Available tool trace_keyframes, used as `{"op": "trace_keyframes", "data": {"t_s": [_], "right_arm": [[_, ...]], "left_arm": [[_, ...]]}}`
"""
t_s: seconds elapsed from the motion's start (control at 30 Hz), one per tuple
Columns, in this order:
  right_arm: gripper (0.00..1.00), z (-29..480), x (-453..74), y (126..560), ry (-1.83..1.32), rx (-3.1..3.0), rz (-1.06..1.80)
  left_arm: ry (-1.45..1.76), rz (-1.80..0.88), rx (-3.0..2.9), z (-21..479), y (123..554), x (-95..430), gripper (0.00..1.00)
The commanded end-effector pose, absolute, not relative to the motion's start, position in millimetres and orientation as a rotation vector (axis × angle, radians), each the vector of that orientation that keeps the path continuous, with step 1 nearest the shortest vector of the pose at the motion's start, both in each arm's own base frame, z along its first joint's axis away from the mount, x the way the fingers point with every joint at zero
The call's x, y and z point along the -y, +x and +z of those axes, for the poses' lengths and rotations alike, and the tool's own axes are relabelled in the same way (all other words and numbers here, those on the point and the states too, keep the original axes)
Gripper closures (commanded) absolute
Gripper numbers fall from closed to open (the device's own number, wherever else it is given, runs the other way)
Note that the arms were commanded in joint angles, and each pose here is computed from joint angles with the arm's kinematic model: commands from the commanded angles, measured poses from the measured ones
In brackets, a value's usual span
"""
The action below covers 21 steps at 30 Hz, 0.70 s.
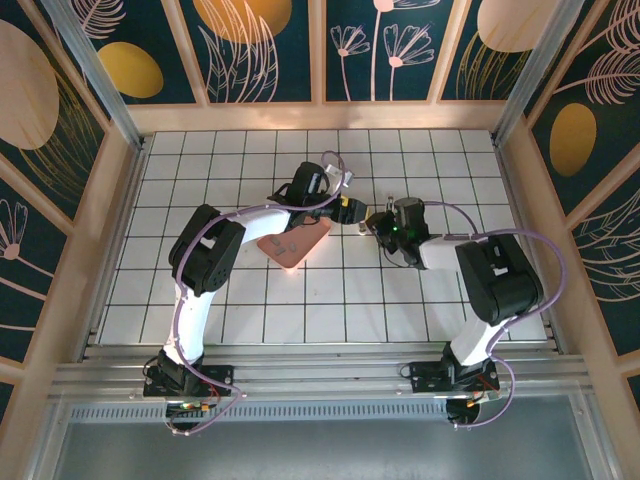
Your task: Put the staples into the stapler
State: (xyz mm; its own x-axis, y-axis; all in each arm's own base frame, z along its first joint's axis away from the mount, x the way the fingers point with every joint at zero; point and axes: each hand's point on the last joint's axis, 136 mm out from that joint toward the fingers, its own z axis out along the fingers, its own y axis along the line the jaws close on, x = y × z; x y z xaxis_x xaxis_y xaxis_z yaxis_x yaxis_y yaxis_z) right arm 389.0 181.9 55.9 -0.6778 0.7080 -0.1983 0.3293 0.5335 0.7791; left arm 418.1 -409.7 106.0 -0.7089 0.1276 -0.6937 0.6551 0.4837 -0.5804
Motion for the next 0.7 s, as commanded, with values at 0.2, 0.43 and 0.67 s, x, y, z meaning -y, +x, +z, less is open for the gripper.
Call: {"op": "trace_keyframes", "data": {"t_s": [0.2, 0.43, 0.67], "right_arm": [[0.66, 88, -174, 388, 0.798, -2.23, 0.983], [0.57, 92, -183, 399, 0.781, -2.269, 0.983], [0.53, 80, -190, 403, 0.786, -2.319, 0.988]], "left_arm": [[0.5, -1.149, -2.153, 126, 432, 407, 0.23], [0.477, -1.09, -2.181, 120, 437, 399, 0.21], [0.48, -1.081, -2.196, 115, 436, 397, 0.21]]}}
